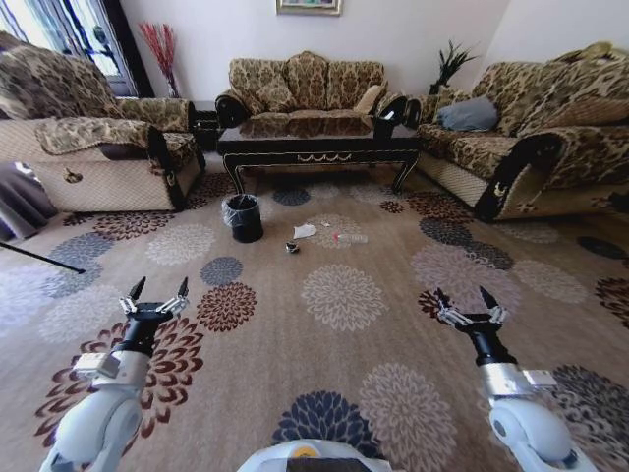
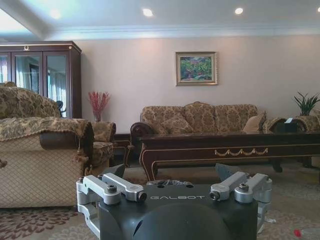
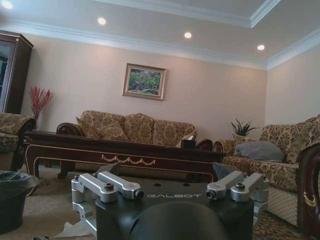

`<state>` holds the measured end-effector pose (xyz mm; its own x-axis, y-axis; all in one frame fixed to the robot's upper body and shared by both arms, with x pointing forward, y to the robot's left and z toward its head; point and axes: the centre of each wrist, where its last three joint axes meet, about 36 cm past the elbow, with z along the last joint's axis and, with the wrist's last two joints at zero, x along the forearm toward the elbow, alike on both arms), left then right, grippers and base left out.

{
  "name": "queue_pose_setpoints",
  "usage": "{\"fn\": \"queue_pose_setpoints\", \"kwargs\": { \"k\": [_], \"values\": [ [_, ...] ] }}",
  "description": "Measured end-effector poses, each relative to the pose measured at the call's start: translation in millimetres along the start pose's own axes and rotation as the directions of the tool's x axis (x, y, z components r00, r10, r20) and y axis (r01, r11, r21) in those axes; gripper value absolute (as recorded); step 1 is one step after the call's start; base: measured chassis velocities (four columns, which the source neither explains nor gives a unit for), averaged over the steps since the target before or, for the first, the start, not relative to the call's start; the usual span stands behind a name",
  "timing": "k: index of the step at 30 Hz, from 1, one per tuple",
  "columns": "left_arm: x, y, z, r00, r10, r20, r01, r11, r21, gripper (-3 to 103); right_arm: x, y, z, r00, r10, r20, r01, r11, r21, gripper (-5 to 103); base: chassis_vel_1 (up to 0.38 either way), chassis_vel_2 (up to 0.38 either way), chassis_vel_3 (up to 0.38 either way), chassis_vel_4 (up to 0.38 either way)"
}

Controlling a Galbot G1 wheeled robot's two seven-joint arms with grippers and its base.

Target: Move to the front of the table and pick up the trash from the floor, then place it into the trash bin.

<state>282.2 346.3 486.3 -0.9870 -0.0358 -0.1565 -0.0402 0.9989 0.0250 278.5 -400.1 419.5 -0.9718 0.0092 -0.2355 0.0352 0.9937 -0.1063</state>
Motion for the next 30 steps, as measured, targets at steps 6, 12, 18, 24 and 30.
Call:
{"fn": "queue_pose_setpoints", "kwargs": {
  "k": [6, 12, 18, 24, 30],
  "values": [
    [-3, -2.7, -13, 1.000, -0.001, -0.026, 0.001, 1.000, 0.004, 100, 0, 0, 0, 1.000, -0.001, 0.000, 0.001, 1.000, 0.000, 100, -0.146, 0.129, 0.143, -0.136],
    [-4, -1.9, -14, 0.999, 0.023, -0.029, -0.023, 1.000, -0.010, 100, 1, 0, 0, 1.000, -0.001, -0.001, 0.001, 1.000, 0.001, 100, -0.264, 0.232, 0.232, -0.219],
    [-4, 4.1, -16, 0.997, 0.062, -0.037, -0.063, 0.998, -0.004, 100, 1, 0, 0, 1.000, -0.001, 0.000, 0.001, 1.000, 0.005, 100, -0.317, 0.336, 0.310, -0.315],
    [-6, 7.8, -10, 0.997, 0.051, -0.057, -0.051, 0.999, -0.008, 100, 4, 3, 1, 1.000, -0.009, -0.004, 0.009, 1.000, 0.008, 100, -0.359, 0.358, 0.367, -0.355],
    [-8, 9.1, -7, 0.997, 0.047, -0.065, -0.048, 0.999, -0.009, 100, 5, 3, 4, 1.000, -0.002, -0.010, 0.002, 1.000, 0.007, 100, -0.344, 0.377, 0.336, -0.390]
  ]
}}
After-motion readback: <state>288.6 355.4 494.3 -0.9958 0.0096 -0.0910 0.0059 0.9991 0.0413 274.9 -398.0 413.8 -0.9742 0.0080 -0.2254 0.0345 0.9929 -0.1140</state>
